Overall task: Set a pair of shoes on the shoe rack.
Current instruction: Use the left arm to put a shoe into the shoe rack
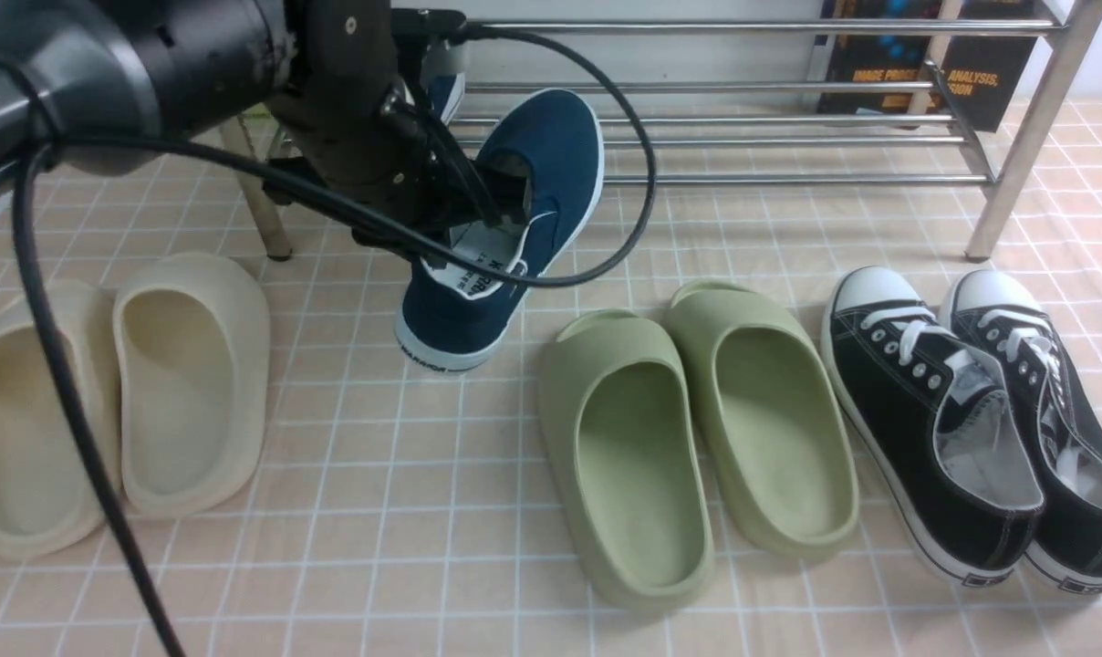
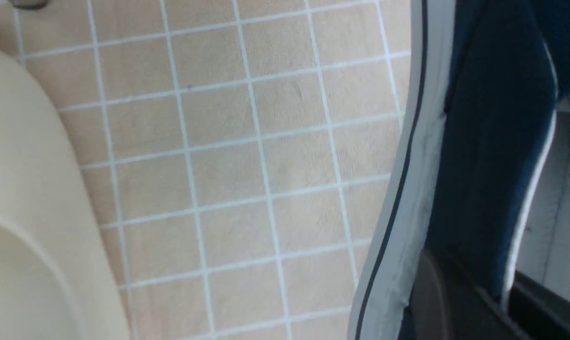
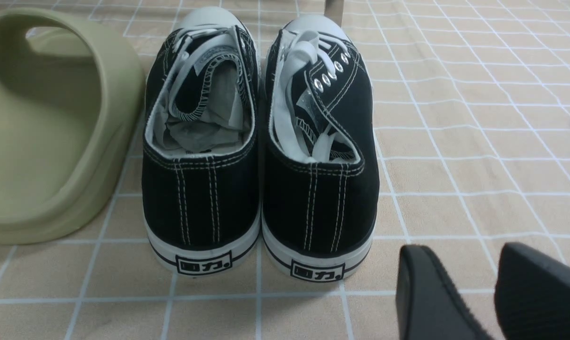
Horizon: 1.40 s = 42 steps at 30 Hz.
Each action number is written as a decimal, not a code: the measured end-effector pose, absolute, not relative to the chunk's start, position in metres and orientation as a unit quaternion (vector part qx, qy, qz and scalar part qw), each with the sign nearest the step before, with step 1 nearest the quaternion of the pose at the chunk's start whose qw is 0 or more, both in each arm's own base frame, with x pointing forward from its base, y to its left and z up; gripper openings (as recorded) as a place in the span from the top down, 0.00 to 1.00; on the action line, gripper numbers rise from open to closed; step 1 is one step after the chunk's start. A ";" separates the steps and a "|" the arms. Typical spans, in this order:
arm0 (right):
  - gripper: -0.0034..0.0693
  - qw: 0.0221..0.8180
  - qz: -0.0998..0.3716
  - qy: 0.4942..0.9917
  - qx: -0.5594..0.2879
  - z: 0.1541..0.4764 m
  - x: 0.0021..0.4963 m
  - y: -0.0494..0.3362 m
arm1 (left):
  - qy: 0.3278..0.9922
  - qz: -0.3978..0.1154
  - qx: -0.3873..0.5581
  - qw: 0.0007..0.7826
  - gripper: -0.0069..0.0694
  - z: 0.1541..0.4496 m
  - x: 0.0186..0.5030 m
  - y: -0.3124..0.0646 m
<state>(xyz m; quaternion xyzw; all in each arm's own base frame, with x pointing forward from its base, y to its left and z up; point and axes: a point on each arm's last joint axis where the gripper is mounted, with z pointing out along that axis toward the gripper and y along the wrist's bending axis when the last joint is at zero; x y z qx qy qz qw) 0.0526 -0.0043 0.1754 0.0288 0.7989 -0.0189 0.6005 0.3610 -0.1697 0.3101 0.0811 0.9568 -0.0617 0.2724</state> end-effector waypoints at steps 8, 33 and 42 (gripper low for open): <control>0.62 0.601 -0.019 0.799 0.029 0.175 0.053 -0.004 | 0.953 -0.093 0.030 0.286 0.87 0.293 0.412 -0.163; 0.62 0.601 -0.018 0.799 0.029 0.175 0.053 -0.004 | 0.886 -0.117 -0.019 0.448 0.58 0.289 0.502 -0.162; 0.62 0.601 -0.018 0.799 0.029 0.175 0.053 -0.004 | 0.919 -0.060 0.028 0.388 0.45 0.324 0.470 -0.149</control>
